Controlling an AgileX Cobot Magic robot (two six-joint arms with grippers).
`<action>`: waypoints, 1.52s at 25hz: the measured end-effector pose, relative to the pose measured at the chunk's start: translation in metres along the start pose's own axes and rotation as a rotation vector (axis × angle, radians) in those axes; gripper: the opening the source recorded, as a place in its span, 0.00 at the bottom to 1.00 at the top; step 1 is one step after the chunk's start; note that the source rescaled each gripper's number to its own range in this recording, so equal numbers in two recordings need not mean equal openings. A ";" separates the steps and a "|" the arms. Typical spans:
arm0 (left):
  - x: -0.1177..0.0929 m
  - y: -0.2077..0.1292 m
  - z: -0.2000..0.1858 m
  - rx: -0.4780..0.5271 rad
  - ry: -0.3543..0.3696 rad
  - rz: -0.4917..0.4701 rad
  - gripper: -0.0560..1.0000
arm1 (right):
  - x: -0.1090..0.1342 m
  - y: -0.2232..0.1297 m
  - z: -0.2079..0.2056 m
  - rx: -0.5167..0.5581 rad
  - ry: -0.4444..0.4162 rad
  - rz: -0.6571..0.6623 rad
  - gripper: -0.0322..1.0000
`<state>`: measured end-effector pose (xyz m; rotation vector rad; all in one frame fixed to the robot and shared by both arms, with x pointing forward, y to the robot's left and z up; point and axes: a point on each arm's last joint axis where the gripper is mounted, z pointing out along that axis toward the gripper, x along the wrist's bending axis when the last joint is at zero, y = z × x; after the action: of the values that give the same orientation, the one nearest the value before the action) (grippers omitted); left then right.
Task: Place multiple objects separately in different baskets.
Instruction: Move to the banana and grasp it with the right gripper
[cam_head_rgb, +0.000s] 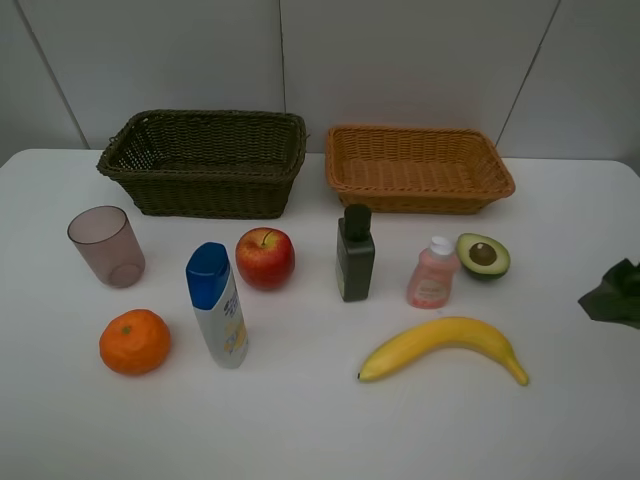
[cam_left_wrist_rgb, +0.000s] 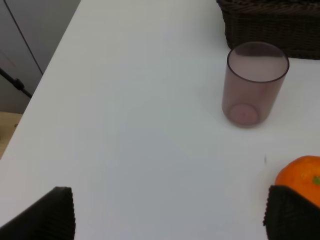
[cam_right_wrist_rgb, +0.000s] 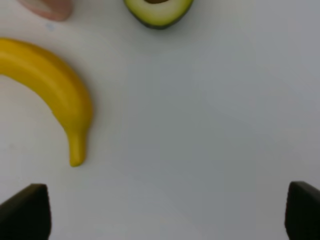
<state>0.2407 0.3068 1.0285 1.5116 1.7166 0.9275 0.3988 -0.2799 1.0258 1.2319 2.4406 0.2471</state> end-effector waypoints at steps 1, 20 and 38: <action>0.000 0.000 0.000 0.000 0.000 0.000 1.00 | 0.002 0.002 0.004 0.014 0.013 -0.032 0.99; 0.000 0.000 0.000 0.000 0.000 0.000 1.00 | 0.007 0.032 0.083 0.108 0.122 -0.295 0.99; 0.000 0.000 0.000 0.000 0.000 0.000 1.00 | 0.017 0.042 0.129 0.104 0.157 -0.329 0.99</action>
<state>0.2407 0.3068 1.0285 1.5116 1.7166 0.9275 0.4748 -0.2432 0.9177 0.8571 2.7747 0.1288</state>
